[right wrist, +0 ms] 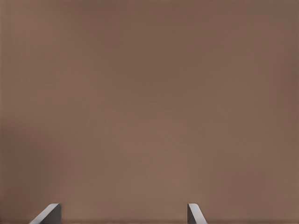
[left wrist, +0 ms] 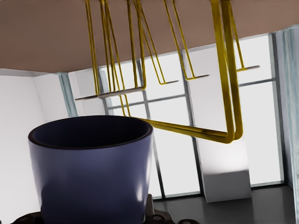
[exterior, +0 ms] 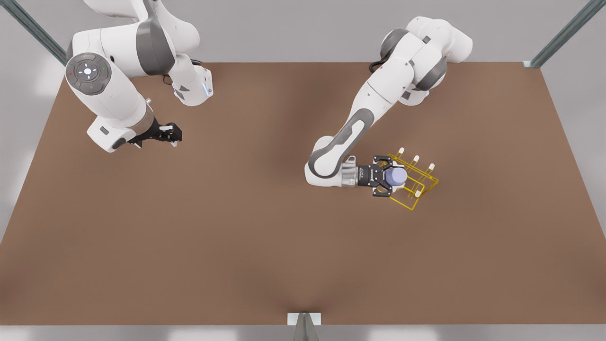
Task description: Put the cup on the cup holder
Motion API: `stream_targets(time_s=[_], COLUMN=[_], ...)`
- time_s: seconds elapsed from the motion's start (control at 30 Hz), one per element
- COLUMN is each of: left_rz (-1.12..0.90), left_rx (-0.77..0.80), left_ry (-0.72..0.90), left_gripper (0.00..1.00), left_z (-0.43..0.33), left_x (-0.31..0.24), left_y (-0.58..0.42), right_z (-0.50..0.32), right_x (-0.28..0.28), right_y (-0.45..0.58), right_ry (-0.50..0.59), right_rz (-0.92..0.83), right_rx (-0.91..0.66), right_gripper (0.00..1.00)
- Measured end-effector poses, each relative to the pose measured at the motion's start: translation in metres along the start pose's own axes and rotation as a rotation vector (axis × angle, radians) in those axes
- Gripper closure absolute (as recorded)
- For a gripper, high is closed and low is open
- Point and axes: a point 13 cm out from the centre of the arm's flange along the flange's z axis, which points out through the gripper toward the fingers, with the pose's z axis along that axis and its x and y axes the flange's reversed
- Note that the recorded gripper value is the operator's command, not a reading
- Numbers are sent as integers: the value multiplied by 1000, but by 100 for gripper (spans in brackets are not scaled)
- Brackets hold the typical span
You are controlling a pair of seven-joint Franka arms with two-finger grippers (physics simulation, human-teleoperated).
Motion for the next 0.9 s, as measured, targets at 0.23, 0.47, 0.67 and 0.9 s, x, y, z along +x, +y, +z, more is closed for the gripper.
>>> stream_targets(time_s=[0.23,0.47,0.67,0.9], left_rz=[15,16,25,10], left_rx=[-16,-14,-12,-6], left_ry=[2,7,17,21], left_gripper=[32,31,31,0], left_z=[-18,-20,-20,-20], left_x=[-7,-13,-28,-30], left_y=[-10,-13,-13,-15], right_z=[0,1,1,1], right_x=[0,0,0,0], right_y=[0,2,2,2], right_ry=[0,2,3,3], right_rz=[-1,-3,-3,-3], right_rx=[0,0,-1,-1], right_gripper=[0,0,0,0])
